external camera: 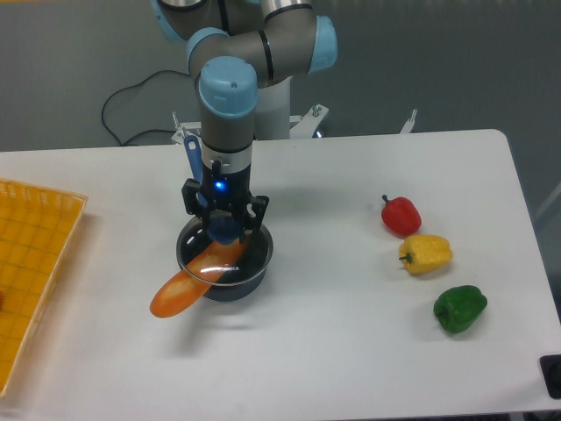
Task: Close the pot lid
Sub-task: 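Lower the glass lid onto the saucepan rim over the baguette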
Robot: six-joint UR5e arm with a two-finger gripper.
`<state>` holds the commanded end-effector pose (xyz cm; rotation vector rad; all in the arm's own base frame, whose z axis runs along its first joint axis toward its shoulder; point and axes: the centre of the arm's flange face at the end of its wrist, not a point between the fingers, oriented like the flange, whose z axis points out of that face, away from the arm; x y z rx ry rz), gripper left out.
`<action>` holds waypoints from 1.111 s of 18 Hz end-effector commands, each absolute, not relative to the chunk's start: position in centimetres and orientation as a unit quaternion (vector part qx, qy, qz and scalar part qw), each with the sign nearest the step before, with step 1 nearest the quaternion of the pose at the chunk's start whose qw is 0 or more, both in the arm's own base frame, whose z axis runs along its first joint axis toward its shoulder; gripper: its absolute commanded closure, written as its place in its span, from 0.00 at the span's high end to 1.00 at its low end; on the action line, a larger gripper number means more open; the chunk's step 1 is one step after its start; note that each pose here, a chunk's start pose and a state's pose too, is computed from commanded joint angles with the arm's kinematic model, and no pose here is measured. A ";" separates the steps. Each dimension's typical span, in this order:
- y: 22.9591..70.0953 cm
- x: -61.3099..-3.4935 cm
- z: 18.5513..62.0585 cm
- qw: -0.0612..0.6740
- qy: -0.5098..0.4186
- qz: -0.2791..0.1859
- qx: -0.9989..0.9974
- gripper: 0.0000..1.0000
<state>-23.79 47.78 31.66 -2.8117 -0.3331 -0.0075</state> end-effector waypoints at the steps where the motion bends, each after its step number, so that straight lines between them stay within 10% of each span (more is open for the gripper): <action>1: 47.8 -23.8 31.4 0.153 -0.116 -0.004 -0.981 0.30; 20: 48.7 -22.1 29.8 0.141 -0.106 0.008 -0.984 0.31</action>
